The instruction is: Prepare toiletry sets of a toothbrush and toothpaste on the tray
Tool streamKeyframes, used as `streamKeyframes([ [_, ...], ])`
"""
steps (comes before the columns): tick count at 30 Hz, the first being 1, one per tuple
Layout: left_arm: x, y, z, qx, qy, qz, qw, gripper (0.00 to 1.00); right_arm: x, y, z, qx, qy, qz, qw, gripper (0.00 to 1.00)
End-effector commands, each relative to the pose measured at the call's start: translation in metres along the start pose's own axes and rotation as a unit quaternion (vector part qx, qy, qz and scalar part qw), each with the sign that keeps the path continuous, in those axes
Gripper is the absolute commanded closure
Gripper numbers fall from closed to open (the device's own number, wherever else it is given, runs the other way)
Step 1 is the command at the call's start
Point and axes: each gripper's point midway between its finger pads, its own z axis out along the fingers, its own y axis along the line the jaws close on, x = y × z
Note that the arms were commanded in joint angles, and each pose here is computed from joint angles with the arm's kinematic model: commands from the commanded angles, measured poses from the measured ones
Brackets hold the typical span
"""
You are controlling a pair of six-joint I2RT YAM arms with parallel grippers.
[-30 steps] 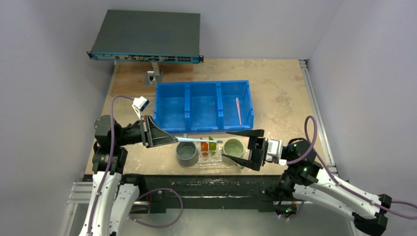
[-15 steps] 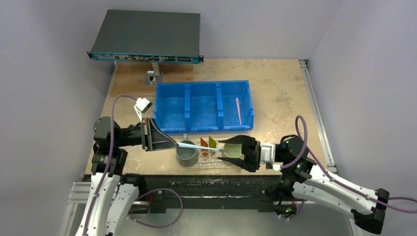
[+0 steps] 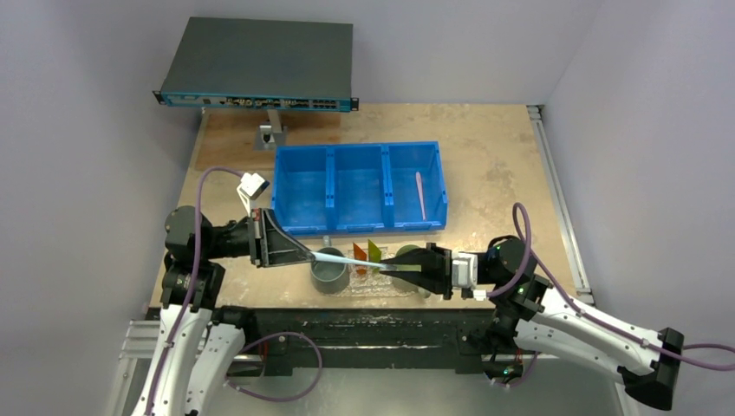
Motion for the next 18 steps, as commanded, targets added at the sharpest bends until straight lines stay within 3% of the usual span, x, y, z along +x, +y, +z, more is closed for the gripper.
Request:
streamKeyframes([
  [1,0.0,-0.014,-0.001,0.01,0.002,0.034,0.999,1.0,-0.019,-0.006,0.001,-0.001,-0.02,-0.02,1.0,0.81],
  [8,0.003,0.002,-0.001,-0.016,0.0,0.021,1.0,0.97,-0.02,-0.008,0.001,0.01,-0.022,-0.009,1.0,0.98],
  [14,0.006,0.014,-0.003,-0.05,-0.006,0.019,0.999,0.62,-0.015,-0.012,0.003,0.013,0.004,0.025,1.0,1.0],
  [18,0.003,0.02,-0.005,-0.086,-0.02,0.03,0.996,0.48,-0.006,-0.015,0.007,0.012,0.043,0.061,0.997,1.0],
])
